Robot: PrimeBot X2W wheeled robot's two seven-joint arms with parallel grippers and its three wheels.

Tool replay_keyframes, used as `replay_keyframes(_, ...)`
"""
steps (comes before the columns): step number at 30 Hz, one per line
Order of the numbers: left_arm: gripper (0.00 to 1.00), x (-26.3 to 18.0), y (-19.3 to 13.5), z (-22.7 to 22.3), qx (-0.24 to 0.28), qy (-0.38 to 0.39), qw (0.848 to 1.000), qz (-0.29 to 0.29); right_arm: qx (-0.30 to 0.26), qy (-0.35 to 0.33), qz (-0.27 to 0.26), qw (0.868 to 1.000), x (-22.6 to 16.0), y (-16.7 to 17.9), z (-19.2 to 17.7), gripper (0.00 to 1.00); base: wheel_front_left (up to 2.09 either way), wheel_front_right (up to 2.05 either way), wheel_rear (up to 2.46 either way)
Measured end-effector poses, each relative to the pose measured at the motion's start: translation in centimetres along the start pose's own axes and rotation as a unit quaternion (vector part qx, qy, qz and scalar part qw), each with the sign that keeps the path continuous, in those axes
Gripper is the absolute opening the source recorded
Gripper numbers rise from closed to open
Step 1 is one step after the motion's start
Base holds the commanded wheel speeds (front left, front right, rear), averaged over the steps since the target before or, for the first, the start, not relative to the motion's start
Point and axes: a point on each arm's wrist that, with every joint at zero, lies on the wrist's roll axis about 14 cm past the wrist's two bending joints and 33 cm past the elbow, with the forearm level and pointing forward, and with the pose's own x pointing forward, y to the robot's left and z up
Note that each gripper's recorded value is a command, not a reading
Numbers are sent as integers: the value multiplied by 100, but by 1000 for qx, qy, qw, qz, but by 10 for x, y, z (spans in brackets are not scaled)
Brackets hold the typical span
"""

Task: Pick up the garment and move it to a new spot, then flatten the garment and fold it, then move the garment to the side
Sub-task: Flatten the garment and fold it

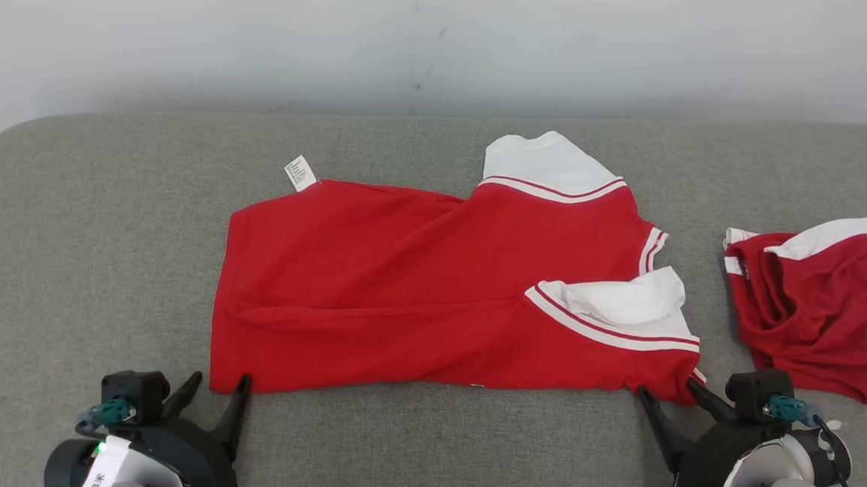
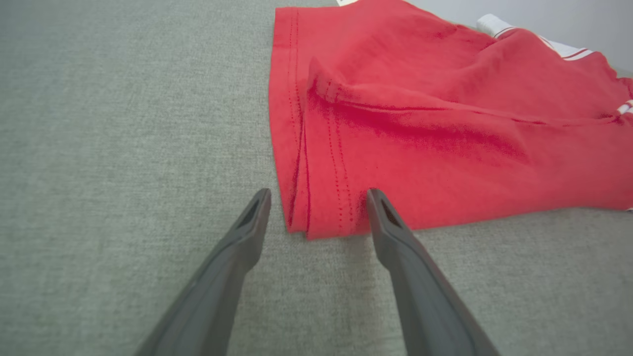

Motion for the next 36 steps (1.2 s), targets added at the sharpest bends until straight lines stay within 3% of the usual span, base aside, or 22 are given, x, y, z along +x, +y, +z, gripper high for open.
replay_keyframes(1,100,0,1,-4,2,8,1000,1,-1,2,2,1000,1,1,0,55,0,0,0)
replay_keyframes(2,74,-1,1,-6,-1,12,1000,2,-1,3,3,1000,2,2,0,42,0,0,0)
replay_keyframes(3,18,0,2,-8,-10,14,1000,5,-2,2,4,1000,3,3,1,13,0,0,0)
replay_keyframes(4,0,0,1,-12,-9,23,1000,3,-3,1,6,1000,3,4,2,0,0,0,0)
replay_keyframes(18,0,-6,0,-12,-11,18,1000,5,4,-14,0,1000,-1,0,12,0,0,0,0)
replay_keyframes(27,0,-30,-1,-29,-13,23,1000,7,30,-36,-5,999,-25,-9,13,0,0,0,0)
replay_keyframes(36,0,-59,0,-48,-9,29,1000,7,35,-32,21,999,-53,7,-2,0,0,0,0)
